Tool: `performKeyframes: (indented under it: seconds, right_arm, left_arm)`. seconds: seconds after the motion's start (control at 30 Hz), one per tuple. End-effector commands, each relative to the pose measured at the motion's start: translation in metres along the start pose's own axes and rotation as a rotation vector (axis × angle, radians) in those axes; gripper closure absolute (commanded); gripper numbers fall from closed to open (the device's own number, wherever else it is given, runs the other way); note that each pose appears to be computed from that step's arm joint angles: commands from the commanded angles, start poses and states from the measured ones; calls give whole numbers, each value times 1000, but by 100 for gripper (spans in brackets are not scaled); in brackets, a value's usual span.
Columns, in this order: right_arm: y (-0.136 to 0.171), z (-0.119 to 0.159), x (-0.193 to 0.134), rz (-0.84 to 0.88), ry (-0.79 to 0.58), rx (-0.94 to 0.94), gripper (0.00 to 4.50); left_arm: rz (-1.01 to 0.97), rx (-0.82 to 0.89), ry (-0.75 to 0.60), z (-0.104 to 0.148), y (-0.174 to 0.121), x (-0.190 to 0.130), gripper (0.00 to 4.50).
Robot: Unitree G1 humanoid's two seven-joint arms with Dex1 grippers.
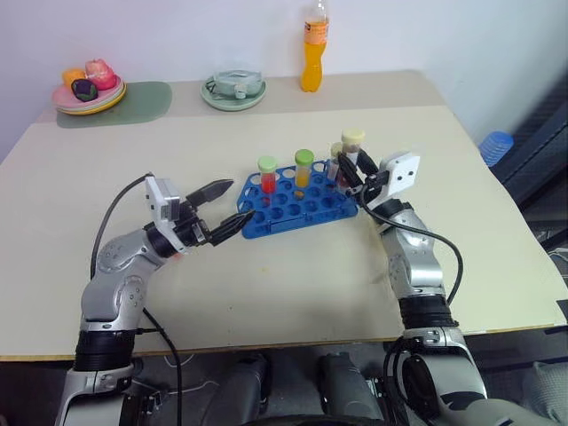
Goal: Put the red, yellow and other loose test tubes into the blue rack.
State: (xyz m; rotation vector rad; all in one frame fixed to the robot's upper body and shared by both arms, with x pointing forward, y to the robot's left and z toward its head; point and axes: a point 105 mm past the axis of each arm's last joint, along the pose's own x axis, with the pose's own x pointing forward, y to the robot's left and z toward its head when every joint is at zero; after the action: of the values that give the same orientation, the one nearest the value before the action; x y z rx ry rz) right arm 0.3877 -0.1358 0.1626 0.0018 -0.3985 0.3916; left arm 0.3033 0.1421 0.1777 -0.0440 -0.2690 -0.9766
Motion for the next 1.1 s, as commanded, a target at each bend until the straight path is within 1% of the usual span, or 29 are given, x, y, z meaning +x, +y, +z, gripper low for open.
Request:
performKeyframes:
  seconds: [0.03, 0.43, 0.9, 1.1]
  right_arm:
    - [3, 13, 3, -9, -100, -8, 367]
    - [23, -10, -7, 33, -60, 23, 367]
    - [12, -31, -32, -27, 1, 29, 367]
    - [9, -40, -33, -55, 20, 31, 367]
  left_arm:
    - [24, 28, -34, 15, 0, -1, 28]
    - [64, 35, -29, 16, 6, -3, 28]
    - [81, 27, -20, 6, 12, -12, 28]
    - [108, 30, -24, 2, 19, -17, 28]
